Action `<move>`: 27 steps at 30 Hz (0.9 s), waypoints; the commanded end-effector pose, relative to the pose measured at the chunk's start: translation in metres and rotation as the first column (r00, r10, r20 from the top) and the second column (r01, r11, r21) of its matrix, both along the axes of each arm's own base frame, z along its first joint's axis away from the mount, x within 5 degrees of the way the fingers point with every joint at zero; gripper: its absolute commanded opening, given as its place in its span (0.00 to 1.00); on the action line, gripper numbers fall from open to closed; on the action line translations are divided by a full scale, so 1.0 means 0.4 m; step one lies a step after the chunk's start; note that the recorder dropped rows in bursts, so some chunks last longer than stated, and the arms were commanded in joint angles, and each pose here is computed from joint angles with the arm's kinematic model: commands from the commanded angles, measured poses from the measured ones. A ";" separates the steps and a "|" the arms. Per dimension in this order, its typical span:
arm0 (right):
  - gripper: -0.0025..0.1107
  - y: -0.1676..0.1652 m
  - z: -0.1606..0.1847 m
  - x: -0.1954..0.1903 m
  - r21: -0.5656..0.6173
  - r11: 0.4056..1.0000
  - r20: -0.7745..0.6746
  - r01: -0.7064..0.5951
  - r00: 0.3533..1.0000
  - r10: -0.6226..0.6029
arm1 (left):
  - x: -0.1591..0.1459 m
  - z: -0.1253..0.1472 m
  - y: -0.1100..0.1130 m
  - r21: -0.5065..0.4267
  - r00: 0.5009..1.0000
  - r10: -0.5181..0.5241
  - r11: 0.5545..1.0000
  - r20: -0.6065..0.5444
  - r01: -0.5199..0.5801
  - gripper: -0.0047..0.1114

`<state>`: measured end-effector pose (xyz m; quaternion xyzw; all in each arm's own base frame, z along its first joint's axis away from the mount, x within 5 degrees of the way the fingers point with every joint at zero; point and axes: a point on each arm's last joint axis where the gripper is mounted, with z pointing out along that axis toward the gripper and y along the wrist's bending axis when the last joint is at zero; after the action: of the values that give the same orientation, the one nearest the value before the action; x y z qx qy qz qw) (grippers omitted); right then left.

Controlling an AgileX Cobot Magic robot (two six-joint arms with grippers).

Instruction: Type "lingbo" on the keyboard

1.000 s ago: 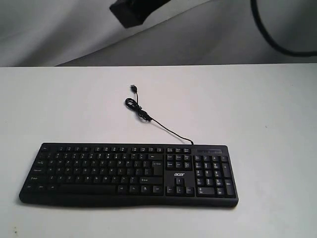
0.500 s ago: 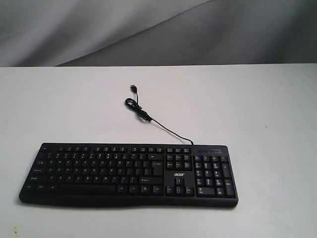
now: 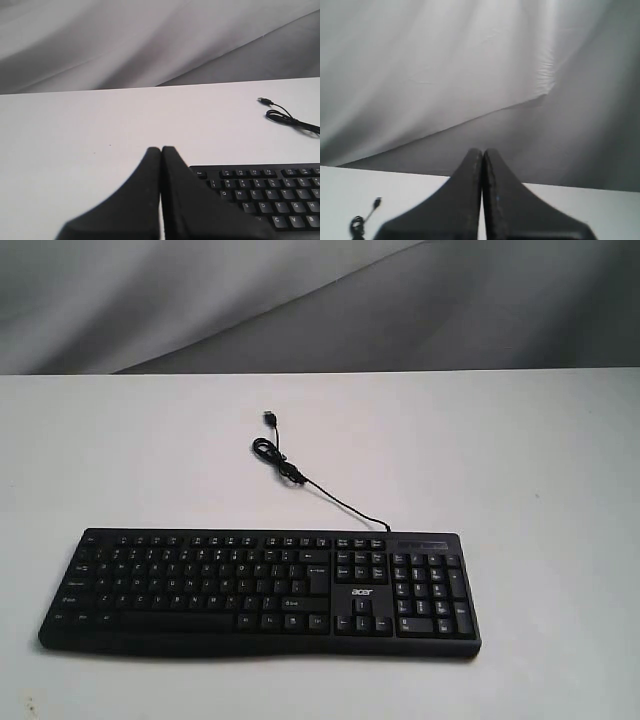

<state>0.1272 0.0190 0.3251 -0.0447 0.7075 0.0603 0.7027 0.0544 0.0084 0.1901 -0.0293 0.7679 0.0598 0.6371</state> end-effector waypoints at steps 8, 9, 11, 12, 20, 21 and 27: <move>0.02 -0.047 -0.212 -0.138 -0.030 0.988 0.044 0.148 0.988 -0.147 | 0.000 -0.002 0.000 -0.005 1.000 0.000 1.000 0.006 0.000 0.04; 0.02 -0.047 -0.233 -0.143 -0.037 0.988 0.041 0.148 0.988 -0.147 | 0.000 -0.002 0.000 -0.005 1.000 0.000 1.000 0.006 0.000 0.04; 0.02 -0.047 -0.273 -0.156 -0.062 0.987 0.050 0.149 0.988 -0.146 | 0.000 -0.002 0.000 -0.005 1.000 0.000 1.000 0.006 0.000 0.04; 0.02 -0.047 -0.284 -0.161 -0.069 0.986 0.058 0.150 0.988 -0.146 | 0.000 -0.002 0.000 -0.005 1.000 0.000 1.000 0.006 0.000 0.04; 0.02 -0.051 -0.329 -0.179 -0.101 0.983 -0.111 0.153 0.980 -0.164 | 0.000 -0.002 0.000 -0.005 1.000 0.000 1.000 0.006 0.000 0.04; 0.02 -0.051 -0.343 -0.181 -0.101 0.984 -0.174 0.149 0.971 -0.165 | 0.000 -0.002 0.000 -0.005 1.000 0.000 1.000 0.006 0.000 0.04; 0.02 -0.052 -0.357 -0.184 -0.110 0.983 -0.232 0.144 0.958 -0.166 | 0.000 -0.002 0.000 -0.005 1.000 0.000 1.000 0.006 0.000 0.04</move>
<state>0.0537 -0.0016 0.1838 -0.0141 0.7898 -0.0221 0.6129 0.0544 0.0084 0.1901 -0.0293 0.7679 0.0598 0.6371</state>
